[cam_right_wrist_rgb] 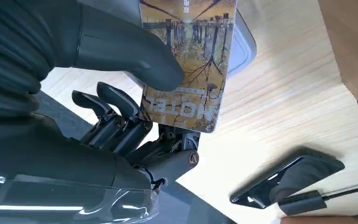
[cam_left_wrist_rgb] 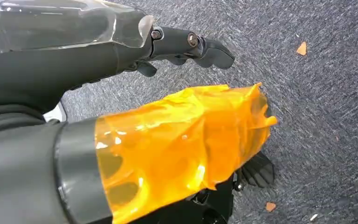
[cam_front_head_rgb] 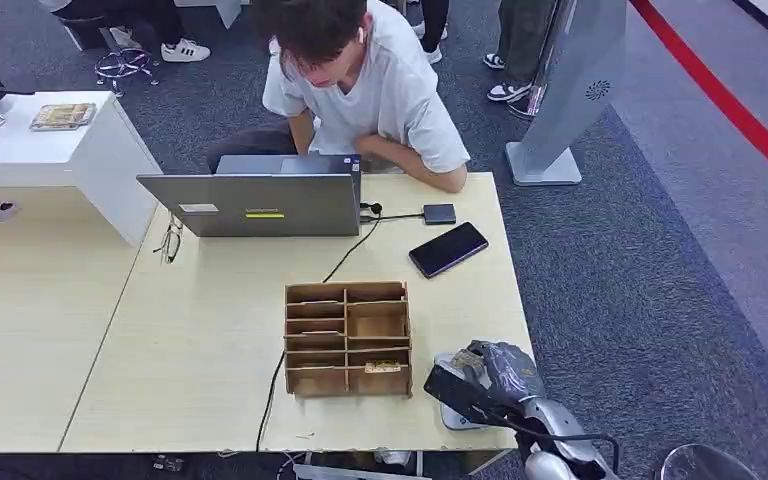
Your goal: Pass the card to the sensor for recognition and then transmit it.
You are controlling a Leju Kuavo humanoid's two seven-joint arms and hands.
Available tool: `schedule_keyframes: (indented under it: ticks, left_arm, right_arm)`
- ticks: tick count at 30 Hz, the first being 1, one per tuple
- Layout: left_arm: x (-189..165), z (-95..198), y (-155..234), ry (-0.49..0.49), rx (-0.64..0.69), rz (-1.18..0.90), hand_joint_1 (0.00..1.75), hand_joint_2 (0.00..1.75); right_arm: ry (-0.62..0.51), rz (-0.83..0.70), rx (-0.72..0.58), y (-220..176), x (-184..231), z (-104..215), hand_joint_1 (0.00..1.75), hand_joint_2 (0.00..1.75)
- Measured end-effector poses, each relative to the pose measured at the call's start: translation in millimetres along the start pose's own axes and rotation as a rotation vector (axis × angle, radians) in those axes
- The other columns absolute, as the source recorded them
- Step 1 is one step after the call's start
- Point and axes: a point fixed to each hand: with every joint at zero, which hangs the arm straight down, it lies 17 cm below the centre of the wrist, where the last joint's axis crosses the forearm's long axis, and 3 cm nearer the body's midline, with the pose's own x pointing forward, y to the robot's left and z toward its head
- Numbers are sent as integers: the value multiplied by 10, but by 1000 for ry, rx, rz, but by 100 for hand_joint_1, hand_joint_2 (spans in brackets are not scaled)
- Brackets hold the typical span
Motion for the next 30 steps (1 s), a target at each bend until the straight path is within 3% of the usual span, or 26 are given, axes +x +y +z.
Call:
schedule_keyframes:
  ticks: [6,15,30]
  left_arm:
    - [-2,1,-2,0,0,0,0,0]
    - [-1,13,-16,-9,-2,2,0,0]
    - [107,-69,-4,-19,-64,22,0,0]
  right_arm:
    - [-8,5,-27,-38,19,0,175,175]
    - [-102,-38,-208,-396,259,43,175,175]
    - [-425,-664,-314,-847,1038,360,175,175]
